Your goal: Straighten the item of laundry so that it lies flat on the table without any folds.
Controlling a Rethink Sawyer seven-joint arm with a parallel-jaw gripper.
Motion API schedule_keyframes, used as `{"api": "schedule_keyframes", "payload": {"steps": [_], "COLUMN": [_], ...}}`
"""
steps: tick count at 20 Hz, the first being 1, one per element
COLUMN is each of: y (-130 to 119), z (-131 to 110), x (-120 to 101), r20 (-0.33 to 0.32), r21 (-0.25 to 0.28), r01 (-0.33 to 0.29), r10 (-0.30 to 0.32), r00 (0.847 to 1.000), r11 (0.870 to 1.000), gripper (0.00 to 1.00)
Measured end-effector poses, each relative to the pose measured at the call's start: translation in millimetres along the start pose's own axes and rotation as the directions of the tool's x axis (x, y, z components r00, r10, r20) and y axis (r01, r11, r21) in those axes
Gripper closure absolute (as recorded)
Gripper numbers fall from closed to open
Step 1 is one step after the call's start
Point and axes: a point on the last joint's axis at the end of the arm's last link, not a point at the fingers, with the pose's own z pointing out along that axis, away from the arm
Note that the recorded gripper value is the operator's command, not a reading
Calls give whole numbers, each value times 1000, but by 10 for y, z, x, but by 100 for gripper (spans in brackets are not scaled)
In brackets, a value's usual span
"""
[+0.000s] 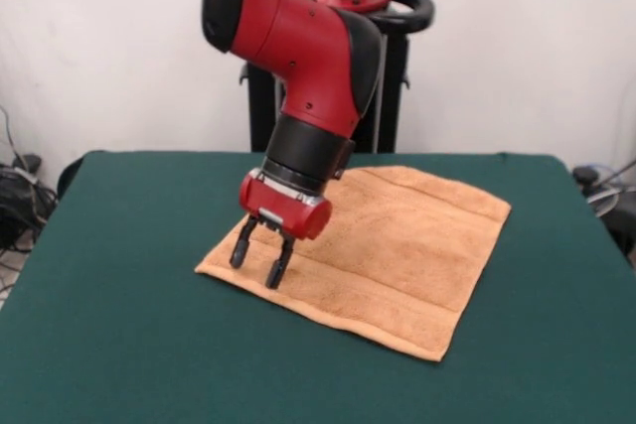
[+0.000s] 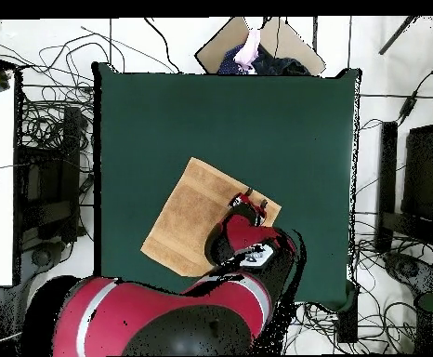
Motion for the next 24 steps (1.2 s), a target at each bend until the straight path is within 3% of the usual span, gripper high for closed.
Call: {"api": "schedule_keyframes", "payload": {"steps": [16, 20, 24], "y": [176, 128, -152], "z": [43, -161, -532], "x": [-329, -384, -360], "r20": [54, 13, -129], "r21": [-42, -48, 29], "r01": [32, 30, -56], "r10": [-29, -29, 59], "r00": [998, 999, 990], "r11": [999, 998, 998], "gripper": [0, 0, 0]}}
